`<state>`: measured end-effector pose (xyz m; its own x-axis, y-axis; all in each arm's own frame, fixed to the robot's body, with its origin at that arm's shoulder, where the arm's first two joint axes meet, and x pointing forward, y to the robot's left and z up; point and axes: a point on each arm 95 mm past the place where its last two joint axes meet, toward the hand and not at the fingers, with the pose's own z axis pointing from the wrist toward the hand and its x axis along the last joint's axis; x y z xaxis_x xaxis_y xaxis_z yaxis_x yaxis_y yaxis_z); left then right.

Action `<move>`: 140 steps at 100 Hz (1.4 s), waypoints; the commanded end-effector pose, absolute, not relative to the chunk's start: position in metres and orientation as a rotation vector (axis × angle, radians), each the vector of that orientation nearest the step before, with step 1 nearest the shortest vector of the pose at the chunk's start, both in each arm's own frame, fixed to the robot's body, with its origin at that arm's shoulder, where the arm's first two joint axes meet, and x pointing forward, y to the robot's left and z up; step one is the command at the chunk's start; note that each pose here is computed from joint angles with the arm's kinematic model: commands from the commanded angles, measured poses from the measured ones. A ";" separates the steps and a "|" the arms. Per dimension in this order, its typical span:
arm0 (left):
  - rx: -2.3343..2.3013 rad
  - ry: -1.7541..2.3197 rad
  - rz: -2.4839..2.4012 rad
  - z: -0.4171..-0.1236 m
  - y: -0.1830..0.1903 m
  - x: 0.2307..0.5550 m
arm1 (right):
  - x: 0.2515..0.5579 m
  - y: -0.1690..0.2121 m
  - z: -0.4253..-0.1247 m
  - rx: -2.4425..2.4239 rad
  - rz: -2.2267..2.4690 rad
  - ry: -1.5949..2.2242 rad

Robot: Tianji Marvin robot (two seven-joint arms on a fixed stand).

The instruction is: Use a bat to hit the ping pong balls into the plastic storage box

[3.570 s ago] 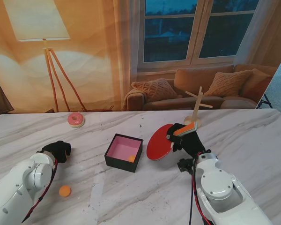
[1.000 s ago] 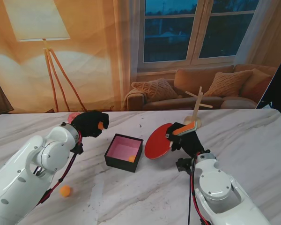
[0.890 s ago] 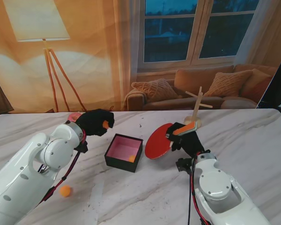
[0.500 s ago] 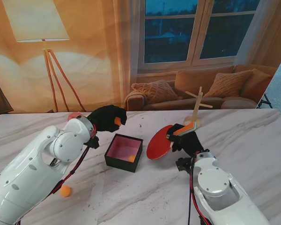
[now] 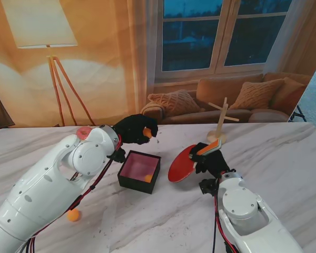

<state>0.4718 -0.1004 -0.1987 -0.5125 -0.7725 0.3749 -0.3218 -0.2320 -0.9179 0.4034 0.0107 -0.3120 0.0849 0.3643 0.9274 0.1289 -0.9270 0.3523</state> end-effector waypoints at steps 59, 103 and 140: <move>-1.300 1.685 -1.910 -0.186 -0.129 0.468 | 0.404 0.016 -0.314 2.217 1.934 0.515; -1.296 1.725 -1.966 -0.184 -0.144 0.460 | 0.404 0.033 -0.286 2.169 2.096 0.471; -1.272 1.717 -1.945 -0.185 -0.139 0.458 | 0.403 0.035 -0.274 2.108 2.164 0.520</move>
<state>0.4591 -0.1403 -0.1858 -0.5886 -0.6768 0.4422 -0.3535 -0.2764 -0.8937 0.4028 0.0354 -0.2722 -0.0613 0.2811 0.9577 0.1679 -0.9429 0.2875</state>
